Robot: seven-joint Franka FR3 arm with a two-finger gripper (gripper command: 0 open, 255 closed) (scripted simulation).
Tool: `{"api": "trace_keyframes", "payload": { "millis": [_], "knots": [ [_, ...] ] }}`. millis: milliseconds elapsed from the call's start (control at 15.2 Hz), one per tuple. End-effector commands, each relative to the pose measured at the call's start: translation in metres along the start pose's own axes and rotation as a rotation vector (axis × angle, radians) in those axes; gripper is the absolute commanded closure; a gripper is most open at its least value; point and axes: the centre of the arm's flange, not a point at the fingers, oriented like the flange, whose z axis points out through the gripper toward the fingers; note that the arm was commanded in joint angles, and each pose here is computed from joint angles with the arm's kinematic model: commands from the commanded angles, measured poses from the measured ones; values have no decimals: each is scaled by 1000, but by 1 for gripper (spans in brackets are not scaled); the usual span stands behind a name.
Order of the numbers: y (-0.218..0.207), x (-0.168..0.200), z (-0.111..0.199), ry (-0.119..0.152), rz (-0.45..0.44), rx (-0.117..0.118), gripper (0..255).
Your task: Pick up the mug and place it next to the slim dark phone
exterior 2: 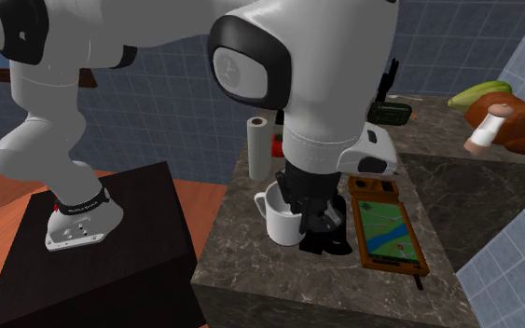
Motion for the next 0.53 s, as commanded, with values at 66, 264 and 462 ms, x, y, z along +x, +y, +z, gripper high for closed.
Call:
{"api": "trace_keyframes", "payload": {
  "millis": [66,264,462],
  "knots": [
    [-2,0,-16,0,0,0,255],
    [-3,1,-32,0,0,0,255],
    [-26,15,-34,0,0,0,255]
  ]
}}
